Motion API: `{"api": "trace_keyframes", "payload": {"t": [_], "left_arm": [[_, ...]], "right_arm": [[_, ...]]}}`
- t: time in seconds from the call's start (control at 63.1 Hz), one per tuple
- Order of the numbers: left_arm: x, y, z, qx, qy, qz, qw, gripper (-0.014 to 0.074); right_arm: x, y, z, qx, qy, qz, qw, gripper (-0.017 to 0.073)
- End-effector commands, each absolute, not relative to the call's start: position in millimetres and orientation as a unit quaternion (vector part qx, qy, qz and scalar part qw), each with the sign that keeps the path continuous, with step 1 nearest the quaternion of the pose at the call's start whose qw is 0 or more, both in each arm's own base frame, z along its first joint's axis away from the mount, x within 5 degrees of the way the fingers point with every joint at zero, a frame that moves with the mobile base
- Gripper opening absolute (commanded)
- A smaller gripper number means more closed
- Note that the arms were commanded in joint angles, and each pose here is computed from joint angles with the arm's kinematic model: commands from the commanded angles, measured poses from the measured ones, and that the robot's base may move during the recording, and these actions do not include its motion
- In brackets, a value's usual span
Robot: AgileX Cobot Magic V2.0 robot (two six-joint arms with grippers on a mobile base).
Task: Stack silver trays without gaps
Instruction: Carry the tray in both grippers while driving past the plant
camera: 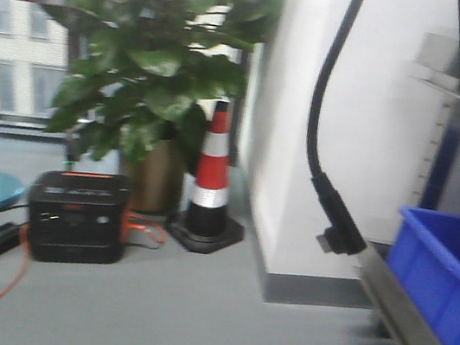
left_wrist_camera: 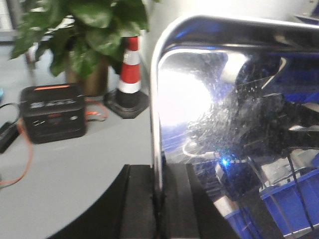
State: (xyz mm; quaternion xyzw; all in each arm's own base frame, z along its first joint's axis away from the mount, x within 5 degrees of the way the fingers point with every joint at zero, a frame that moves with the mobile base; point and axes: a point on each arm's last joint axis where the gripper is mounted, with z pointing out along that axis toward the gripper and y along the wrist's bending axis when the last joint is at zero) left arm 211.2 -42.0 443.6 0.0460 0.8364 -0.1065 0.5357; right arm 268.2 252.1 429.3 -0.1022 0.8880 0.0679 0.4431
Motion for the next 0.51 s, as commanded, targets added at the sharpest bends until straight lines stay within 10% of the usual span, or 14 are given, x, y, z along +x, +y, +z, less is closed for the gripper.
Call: {"api": "trace_keyframes", "payload": {"t": [0.0, 0.491], "left_arm": [[207.2, -51.1, 452.2, 0.041, 0.818, -0.156, 0.553, -0.0017], [207.2, -51.1, 452.2, 0.041, 0.818, -0.156, 0.553, -0.0017]], "right_arm": [[265.4, 262.6, 438.4, -0.127, 0.866, 0.110, 0.471, -0.0078], [265.4, 262.6, 438.4, -0.127, 0.866, 0.110, 0.471, -0.0078]]}}
